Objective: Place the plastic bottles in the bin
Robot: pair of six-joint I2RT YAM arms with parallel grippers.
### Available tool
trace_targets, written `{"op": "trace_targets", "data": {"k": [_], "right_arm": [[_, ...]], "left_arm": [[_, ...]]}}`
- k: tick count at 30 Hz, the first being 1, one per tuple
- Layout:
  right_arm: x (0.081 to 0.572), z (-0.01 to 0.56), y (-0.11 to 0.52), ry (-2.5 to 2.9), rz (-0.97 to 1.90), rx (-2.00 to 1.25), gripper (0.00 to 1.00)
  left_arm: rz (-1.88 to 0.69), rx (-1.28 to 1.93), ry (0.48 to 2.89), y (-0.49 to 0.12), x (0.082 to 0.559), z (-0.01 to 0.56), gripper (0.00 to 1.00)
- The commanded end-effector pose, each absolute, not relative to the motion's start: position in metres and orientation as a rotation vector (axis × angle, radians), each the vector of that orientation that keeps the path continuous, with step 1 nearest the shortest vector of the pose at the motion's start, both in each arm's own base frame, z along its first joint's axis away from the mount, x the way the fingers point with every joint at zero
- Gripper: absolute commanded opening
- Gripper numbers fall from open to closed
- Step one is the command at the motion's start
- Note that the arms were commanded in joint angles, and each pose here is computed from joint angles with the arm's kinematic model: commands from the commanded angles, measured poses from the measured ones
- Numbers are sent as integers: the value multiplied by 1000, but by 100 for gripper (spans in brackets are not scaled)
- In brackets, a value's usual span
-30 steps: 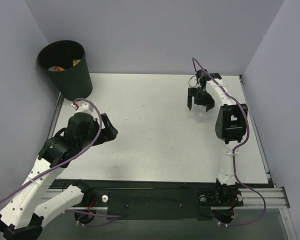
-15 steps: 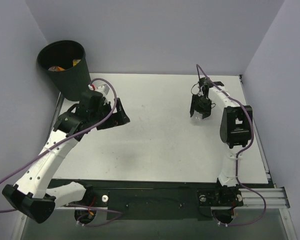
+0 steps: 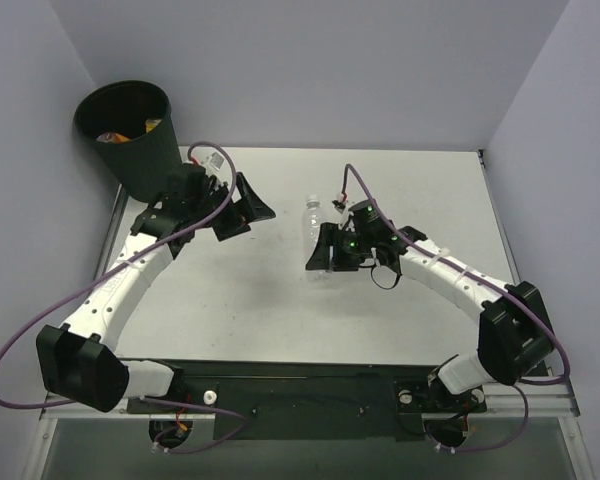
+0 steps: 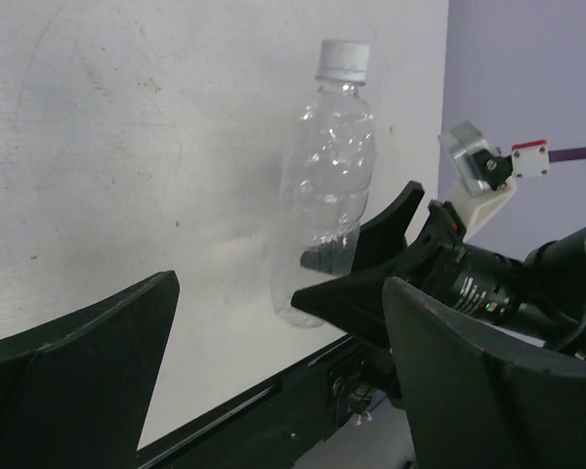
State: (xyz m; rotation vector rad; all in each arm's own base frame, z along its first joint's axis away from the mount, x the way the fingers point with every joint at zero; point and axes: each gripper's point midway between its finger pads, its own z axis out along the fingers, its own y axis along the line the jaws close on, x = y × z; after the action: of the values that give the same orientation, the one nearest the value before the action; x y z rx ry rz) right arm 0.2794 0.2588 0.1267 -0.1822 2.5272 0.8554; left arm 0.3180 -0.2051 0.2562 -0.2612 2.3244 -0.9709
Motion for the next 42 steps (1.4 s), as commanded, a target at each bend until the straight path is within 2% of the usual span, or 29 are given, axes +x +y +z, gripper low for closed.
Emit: {"op": "trace_targets", "data": {"k": [1,8,11,22,27,31,34,35,36,37,38,42], "right_arm": [[267,157,300,2419,1081,-214,40],[241,162,337,2447,1126,-357,40],[235,160,347,2459,1143,-377,40],[228,168,363,2442,1207,-422,40],[226,165,366,2456,1214,-425,40],[224,161,366,2469,1210,-426,40],[226,160,367,2465,1197,-432,42],[228,154,360,2500,1135,-414,63],[230,153,358,2507,1102,-434,74],[231,147,349,2542,1030,-425,94],[234,152,346,2530,995,-451,100],[244,166,315,2522,741,-492,100]], "left_arm": [[-1136,-276,2152,-222,342,275,97],[-1125,-277,2182,-225,353,244,97],[-1145,-274,2182,-229,353,233,90],[-1184,-254,2237,-236,344,204,92],[-1179,-254,2290,-243,348,185,85],[-1182,-248,2300,-246,350,181,70],[-1159,-229,2297,-244,354,181,49],[-1137,-222,2297,-241,357,182,43],[-1112,-237,2297,-236,363,179,30],[-1105,-235,2285,-234,369,184,5],[-1095,-244,2276,-230,379,188,0],[-1013,-227,2266,-212,409,206,0]]}}
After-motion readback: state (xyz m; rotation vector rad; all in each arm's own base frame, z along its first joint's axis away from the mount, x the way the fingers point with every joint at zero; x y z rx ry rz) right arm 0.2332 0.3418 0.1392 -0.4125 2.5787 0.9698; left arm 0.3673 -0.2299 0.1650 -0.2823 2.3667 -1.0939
